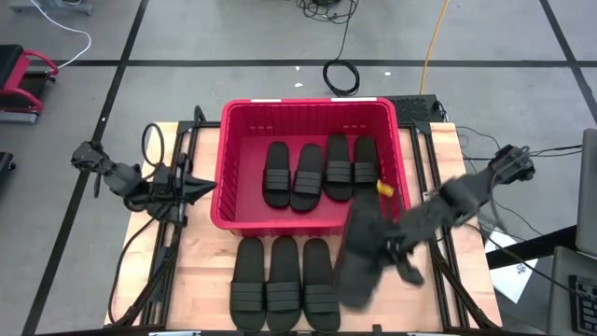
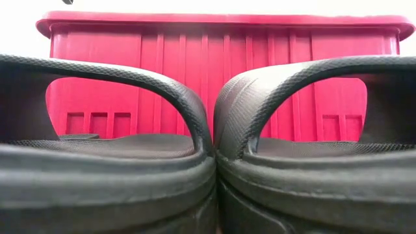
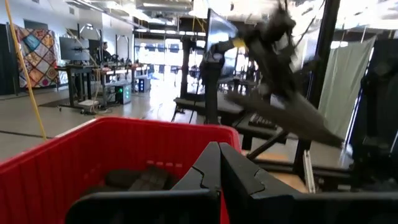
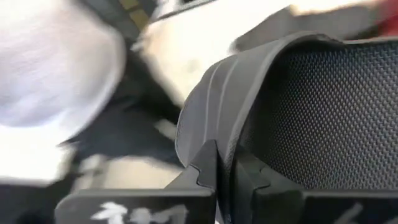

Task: Pick and place slides into bin
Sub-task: Put the black slides into the red bin

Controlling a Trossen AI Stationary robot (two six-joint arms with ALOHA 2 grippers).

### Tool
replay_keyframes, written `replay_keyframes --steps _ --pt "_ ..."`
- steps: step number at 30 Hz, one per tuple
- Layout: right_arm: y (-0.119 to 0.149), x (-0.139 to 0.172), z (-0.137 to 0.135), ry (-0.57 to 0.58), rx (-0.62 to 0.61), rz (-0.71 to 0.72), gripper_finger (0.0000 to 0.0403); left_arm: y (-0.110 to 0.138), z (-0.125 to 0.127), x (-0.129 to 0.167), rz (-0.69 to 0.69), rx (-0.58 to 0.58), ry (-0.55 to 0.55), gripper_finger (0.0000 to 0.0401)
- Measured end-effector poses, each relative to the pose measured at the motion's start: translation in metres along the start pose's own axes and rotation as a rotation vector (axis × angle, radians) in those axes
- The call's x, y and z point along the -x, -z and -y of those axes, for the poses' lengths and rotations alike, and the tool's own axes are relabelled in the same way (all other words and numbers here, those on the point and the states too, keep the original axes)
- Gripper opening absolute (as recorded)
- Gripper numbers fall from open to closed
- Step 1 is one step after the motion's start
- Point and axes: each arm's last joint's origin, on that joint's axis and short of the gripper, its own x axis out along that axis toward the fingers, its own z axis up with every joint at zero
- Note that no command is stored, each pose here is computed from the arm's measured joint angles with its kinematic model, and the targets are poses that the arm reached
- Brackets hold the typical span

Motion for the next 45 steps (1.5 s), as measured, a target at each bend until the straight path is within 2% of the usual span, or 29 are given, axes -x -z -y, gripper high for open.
replay_keyframes --steps 3,7,12,17,19,24,29,32,37,41,45 --pt "-0.017 0.038 0.008 0.196 0.070 0.079 0.0004 0.004 0.000 0.000 -0.034 -0.010 -0.001 0.0001" --pt "-0.023 0.081 0.029 0.484 0.091 0.126 0.0005 0.007 0.000 0.000 -0.063 -0.010 -0.002 0.0001" --pt "-0.025 0.122 0.056 0.662 0.102 0.174 0.0004 0.007 -0.001 0.000 -0.062 -0.006 -0.019 0.0001" --pt "-0.029 0.144 0.089 0.831 0.149 0.111 0.0004 0.007 -0.003 -0.001 -0.058 -0.012 -0.073 0.0001" --pt "-0.031 0.149 0.102 0.813 0.183 0.051 0.0004 0.007 -0.006 -0.001 -0.053 0.005 -0.127 0.0001" --pt "-0.033 0.155 0.138 0.562 0.209 -0.066 0.0003 0.006 -0.010 -0.002 -0.045 0.020 -0.202 0.0001" --pt "-0.037 0.146 0.184 0.508 0.170 -0.154 0.0003 0.006 -0.012 -0.002 -0.033 0.094 -0.232 0.0001" --pt "-0.034 0.131 0.211 0.463 0.156 -0.242 0.0003 0.006 -0.012 -0.003 -0.032 0.096 -0.235 0.0001" --pt "-0.017 0.100 0.251 0.270 0.055 -0.345 0.0003 0.006 -0.012 -0.003 -0.039 0.033 -0.235 0.0001" --pt "0.000 0.078 0.273 0.220 -0.053 -0.428 0.0003 0.006 -0.012 -0.003 -0.046 -0.022 -0.233 0.0001" --pt "0.012 0.069 0.282 0.197 -0.114 -0.431 0.0003 0.006 -0.012 -0.003 -0.051 -0.064 -0.233 0.0001"
